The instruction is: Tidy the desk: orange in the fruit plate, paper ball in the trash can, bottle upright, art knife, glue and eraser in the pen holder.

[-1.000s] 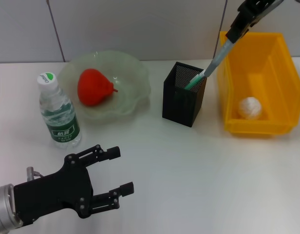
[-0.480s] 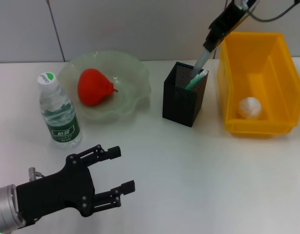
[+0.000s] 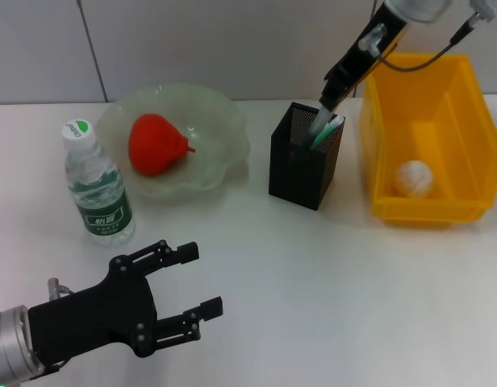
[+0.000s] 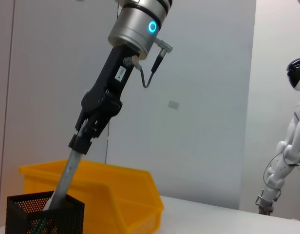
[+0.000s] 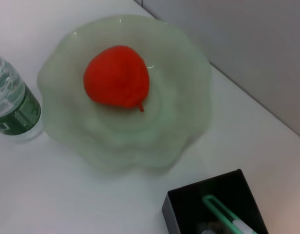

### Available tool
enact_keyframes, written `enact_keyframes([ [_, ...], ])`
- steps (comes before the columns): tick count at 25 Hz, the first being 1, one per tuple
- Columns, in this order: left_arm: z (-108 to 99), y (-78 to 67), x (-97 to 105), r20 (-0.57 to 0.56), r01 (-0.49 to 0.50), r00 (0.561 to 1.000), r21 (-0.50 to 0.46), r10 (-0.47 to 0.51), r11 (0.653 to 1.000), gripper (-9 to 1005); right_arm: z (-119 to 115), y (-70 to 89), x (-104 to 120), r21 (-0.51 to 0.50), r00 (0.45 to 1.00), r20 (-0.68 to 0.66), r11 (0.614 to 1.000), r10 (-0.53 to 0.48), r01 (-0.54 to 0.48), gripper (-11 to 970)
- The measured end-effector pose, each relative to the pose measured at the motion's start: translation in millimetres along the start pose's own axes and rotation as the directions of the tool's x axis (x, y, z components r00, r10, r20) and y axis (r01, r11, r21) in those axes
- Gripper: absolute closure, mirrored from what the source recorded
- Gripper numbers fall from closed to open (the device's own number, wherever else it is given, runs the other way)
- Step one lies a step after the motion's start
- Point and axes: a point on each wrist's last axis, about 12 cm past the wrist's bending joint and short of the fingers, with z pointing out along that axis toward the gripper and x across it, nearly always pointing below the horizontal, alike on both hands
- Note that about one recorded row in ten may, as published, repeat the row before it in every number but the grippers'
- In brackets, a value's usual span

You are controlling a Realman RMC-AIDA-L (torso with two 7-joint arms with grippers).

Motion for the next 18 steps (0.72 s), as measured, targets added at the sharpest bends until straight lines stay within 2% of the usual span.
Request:
enact_keyframes([
  [7, -1, -1.0, 1, -0.002, 0.005, 1.000, -0.002, -0.005, 1.000, 202, 18, 4.2, 4, 0.004, 1.000, -0.003, 1.000, -0.001, 0.001, 758],
  [15, -2, -3.5, 3, -0.002, 0.019, 1.000, 0.000, -0.019, 1.000, 202, 22, -0.4, 10, 0.025, 0.999, 0.051, 0.999, 0.018, -0.020, 753],
  [18, -2, -3.9, 4, -0.004, 0.022, 1.000, 0.001, -0.022, 1.000, 202, 20, -2.2, 16, 0.038, 0.994, 0.108, 0.999, 0.026, -0.031, 643],
])
